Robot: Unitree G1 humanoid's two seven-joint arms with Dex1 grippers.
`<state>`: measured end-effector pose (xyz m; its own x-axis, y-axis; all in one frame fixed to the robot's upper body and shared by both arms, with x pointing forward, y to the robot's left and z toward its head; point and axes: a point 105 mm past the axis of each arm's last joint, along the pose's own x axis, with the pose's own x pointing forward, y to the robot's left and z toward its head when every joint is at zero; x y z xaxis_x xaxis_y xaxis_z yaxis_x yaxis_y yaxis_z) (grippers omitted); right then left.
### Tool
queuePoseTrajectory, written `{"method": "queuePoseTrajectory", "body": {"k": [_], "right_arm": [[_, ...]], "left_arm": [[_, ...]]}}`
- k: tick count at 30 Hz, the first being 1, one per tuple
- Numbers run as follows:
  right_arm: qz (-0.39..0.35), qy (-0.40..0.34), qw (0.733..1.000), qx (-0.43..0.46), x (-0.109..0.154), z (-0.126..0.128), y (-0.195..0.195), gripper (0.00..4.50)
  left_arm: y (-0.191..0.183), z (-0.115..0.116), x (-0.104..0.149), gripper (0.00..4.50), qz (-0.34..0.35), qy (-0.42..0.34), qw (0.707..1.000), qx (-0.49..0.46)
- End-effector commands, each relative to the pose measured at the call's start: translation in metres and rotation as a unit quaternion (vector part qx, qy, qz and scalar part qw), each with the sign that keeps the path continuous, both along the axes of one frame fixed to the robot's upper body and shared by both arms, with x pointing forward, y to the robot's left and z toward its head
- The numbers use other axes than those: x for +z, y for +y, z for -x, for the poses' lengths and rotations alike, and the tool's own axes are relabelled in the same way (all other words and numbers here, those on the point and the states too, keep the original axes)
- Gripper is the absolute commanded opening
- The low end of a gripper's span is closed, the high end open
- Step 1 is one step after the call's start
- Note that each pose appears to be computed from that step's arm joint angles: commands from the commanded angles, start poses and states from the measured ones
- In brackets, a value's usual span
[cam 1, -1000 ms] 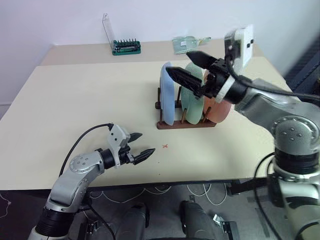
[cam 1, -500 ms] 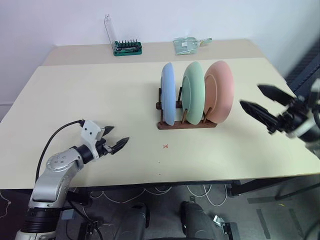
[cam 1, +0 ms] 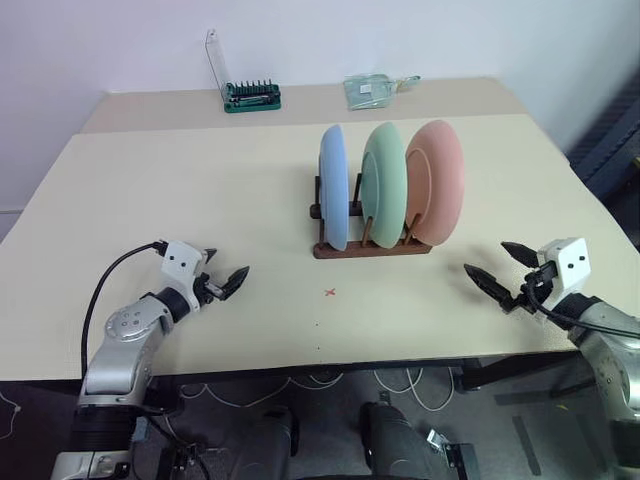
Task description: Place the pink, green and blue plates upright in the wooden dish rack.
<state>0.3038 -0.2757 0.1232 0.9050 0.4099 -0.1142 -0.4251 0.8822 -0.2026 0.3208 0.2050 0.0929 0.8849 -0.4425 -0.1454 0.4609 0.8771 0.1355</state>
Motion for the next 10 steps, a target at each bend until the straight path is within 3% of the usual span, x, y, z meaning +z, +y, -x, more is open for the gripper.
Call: {"method": "queuePoseTrajectory", "body": {"k": [1,10], "right_arm": [[-0.001,-0.011,1.000,0.009,-0.004,-0.008,0.005,4.46],[-0.003,-0.017,1.000,0.017,-0.004,-0.020,0.013,4.46]], "left_arm": [[-0.008,0.003,0.013,4.18,0.000,-0.028,1.000,-0.002],[-0.010,-0.001,0.013,4.18,0.006,-0.044,0.999,0.032]]}}
